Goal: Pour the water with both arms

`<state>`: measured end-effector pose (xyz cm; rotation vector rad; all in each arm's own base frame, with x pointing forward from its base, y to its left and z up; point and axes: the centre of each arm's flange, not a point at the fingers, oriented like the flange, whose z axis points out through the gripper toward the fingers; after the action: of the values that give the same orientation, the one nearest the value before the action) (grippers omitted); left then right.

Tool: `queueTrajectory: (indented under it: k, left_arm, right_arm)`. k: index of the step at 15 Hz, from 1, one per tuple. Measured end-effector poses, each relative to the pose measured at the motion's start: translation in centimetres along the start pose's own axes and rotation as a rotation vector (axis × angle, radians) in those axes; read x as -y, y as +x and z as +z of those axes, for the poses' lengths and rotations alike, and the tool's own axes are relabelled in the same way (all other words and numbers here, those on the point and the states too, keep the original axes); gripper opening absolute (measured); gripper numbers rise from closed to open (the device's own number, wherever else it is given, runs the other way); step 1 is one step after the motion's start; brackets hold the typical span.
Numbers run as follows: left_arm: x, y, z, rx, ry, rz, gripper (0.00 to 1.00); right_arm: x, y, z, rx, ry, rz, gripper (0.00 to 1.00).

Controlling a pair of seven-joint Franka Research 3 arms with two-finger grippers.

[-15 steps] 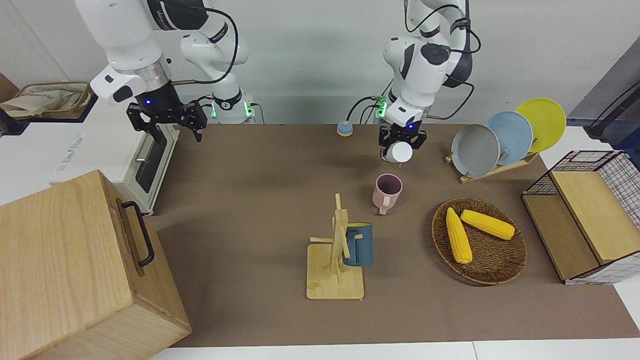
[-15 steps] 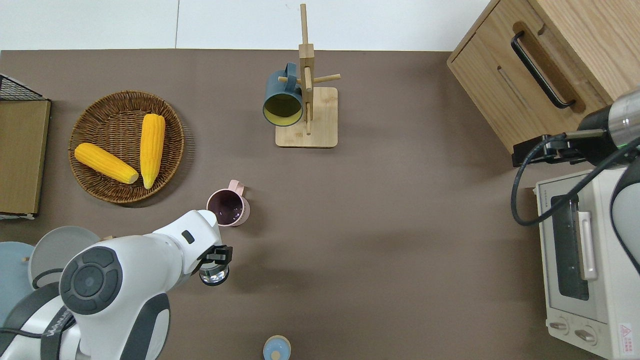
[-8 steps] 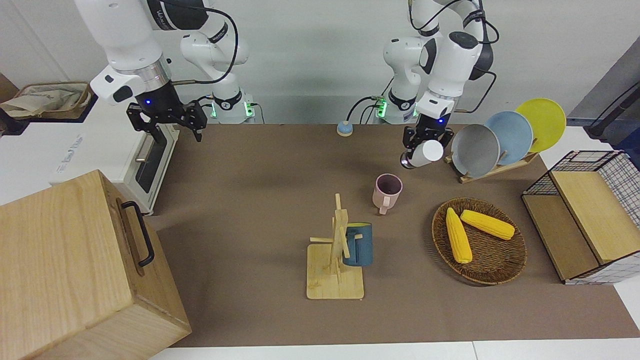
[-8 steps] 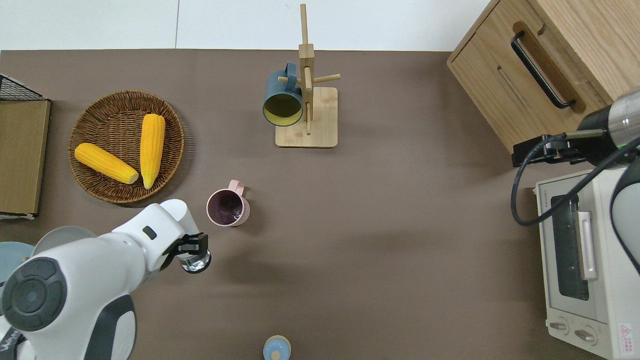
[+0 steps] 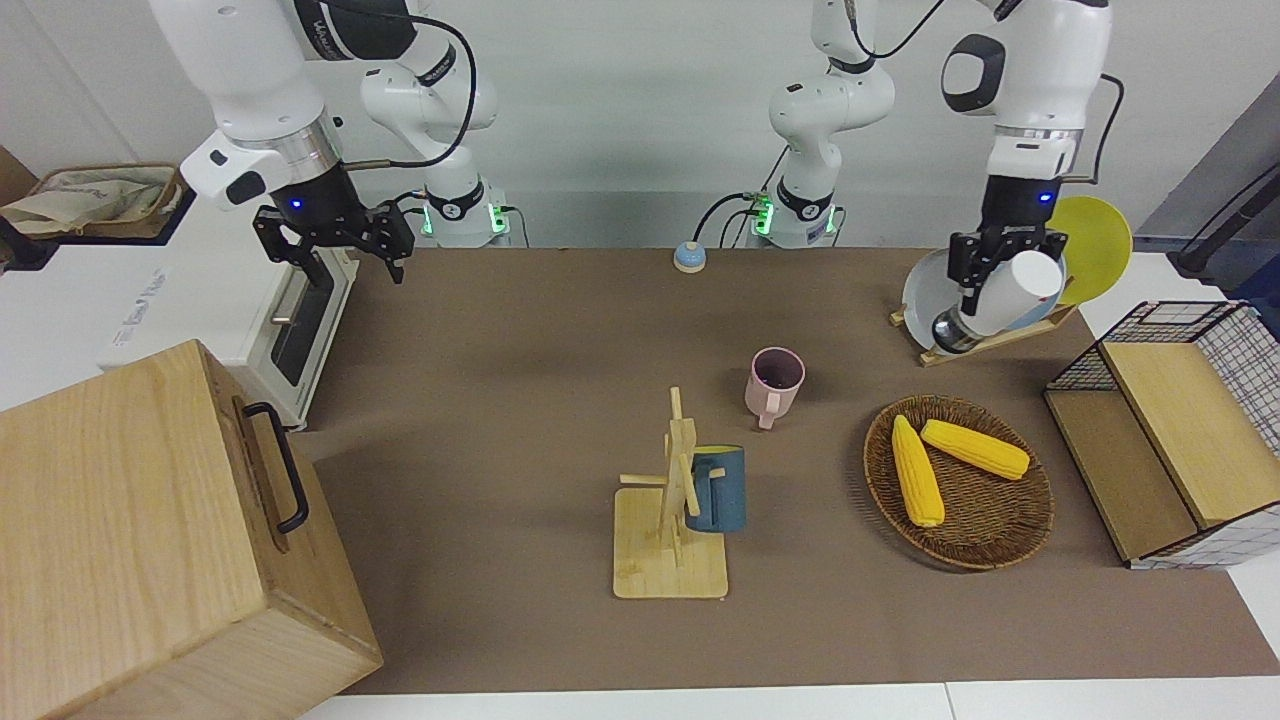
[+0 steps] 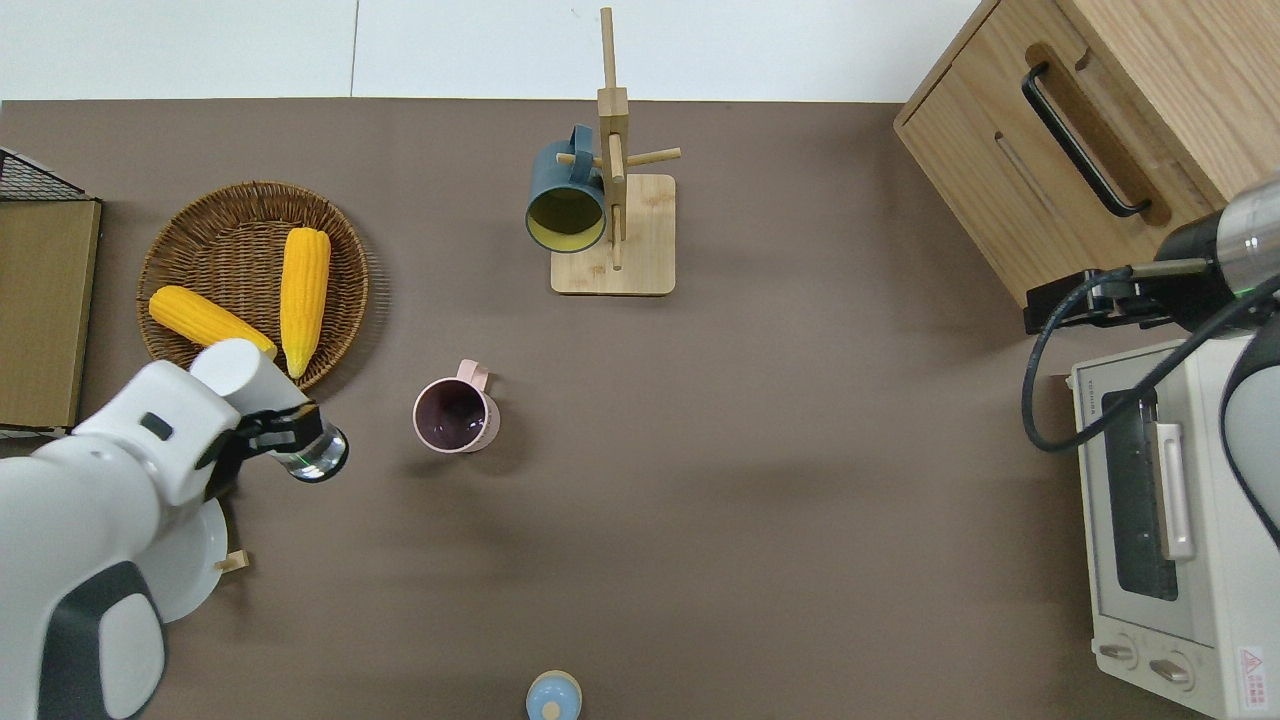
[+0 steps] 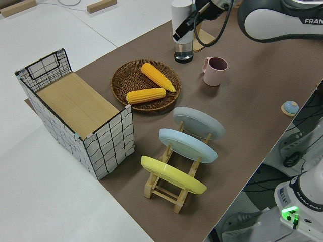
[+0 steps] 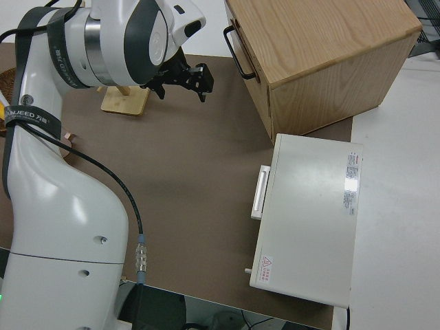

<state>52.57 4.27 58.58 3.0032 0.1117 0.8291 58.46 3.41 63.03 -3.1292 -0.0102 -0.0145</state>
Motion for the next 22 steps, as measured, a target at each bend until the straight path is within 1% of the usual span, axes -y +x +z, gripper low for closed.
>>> queueTrajectory:
  k: [2, 4, 6, 8, 10, 13, 15, 19, 22]
  left_arm:
    - [2.8, 2.6, -0.7, -0.038, 0.016, 0.001, 0.64]
    - [5.2, 4.7, -0.3, -0.056, 0.025, -0.005, 0.64]
    - [7.9, 6.6, -0.1, -0.077, 0.038, -0.001, 0.64]
    - [11.6, 8.3, -0.3, -0.102, 0.064, -0.002, 0.64]
    - [15.0, 9.0, 0.1, -0.109, 0.090, 0.002, 0.64]
    - [19.1, 9.2, 1.2, -0.106, 0.106, 0.006, 0.64]
    - [21.8, 8.9, 1.9, -0.117, 0.076, 0.016, 0.64]
    - [26.2, 7.5, 3.3, -0.131, 0.035, 0.026, 0.64]
    - [29.0, 6.3, 5.0, -0.169, -0.004, 0.028, 0.64]
  right_arm:
    - [0.0, 0.0, 0.0, 0.000, 0.000, 0.000, 1.00]
    - [0.0, 0.0, 0.0, 0.000, 0.000, 0.000, 1.00]
    - [0.0, 0.0, 0.0, 0.000, 0.000, 0.000, 1.00]
    - [0.0, 0.0, 0.0, 0.000, 0.000, 0.000, 1.00]
    - [0.0, 0.0, 0.0, 0.000, 0.000, 0.000, 1.00]
    - [0.0, 0.0, 0.0, 0.000, 0.000, 0.000, 1.00]
    - [0.0, 0.0, 0.0, 0.000, 0.000, 0.000, 1.00]
    - [0.0, 0.0, 0.0, 0.000, 0.000, 0.000, 1.00]
    - [0.0, 0.0, 0.0, 0.000, 0.000, 0.000, 1.00]
